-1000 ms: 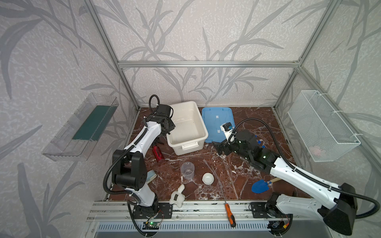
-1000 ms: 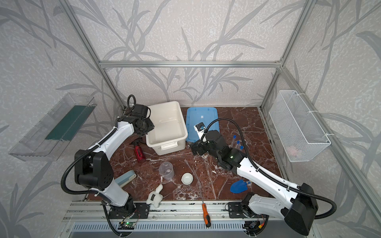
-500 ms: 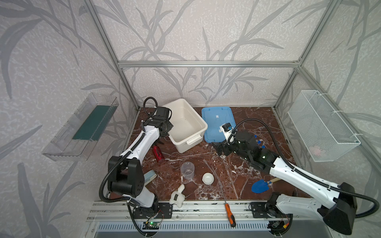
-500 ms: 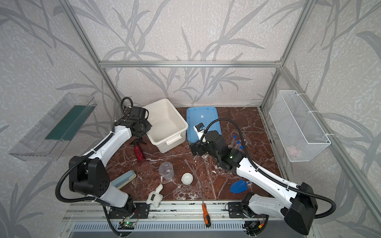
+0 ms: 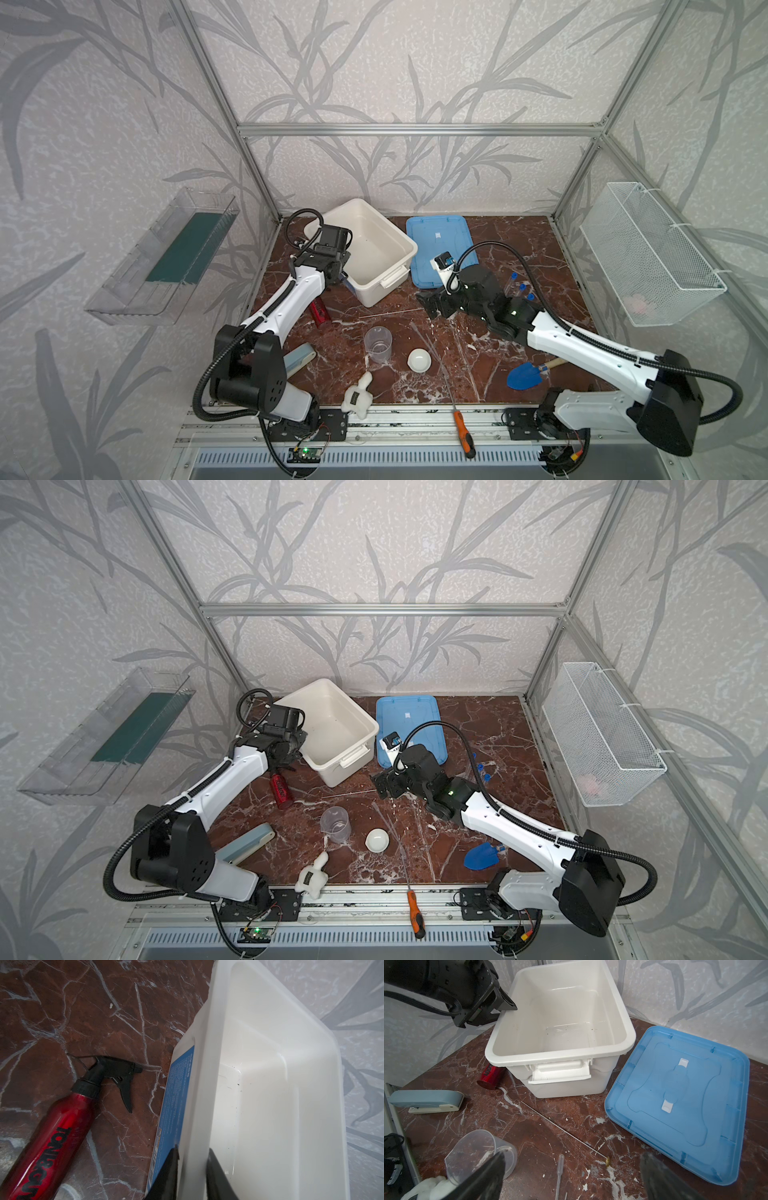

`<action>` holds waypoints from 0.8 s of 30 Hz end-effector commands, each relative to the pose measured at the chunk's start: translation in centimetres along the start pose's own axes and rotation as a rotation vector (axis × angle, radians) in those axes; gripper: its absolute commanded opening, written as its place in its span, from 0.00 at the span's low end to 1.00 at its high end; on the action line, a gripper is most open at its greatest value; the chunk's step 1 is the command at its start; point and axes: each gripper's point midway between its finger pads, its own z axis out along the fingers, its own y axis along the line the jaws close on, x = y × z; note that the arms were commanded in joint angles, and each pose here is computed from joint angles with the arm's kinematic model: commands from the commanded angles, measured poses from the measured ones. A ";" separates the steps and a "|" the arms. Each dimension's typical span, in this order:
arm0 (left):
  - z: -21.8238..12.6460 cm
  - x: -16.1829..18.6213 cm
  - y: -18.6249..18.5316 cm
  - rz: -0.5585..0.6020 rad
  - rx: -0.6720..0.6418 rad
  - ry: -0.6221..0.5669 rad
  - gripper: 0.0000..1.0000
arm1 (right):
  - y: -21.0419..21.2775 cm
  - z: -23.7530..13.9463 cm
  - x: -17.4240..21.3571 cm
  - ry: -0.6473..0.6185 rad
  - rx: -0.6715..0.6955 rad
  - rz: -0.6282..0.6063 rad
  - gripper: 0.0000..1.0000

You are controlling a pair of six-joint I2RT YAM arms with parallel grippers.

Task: Organize the chemistry lab equipment
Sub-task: 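Grip and pull the white bin nearer with the left gripper while the right hovers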

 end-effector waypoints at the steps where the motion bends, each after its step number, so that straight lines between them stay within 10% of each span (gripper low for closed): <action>1: -1.8 -2.4 0.3 -0.107 0.010 -0.117 0.25 | 0.9 -0.1 -2.5 -0.064 -0.032 0.024 0.99; 14: -1.8 0.7 0.5 -0.134 0.079 -0.137 0.31 | -0.1 -0.7 -2.3 -0.066 0.022 0.015 0.99; 24: -4.3 3.5 0.7 -0.027 0.160 -0.048 0.75 | -0.3 -0.9 -2.1 -0.067 0.033 0.014 0.99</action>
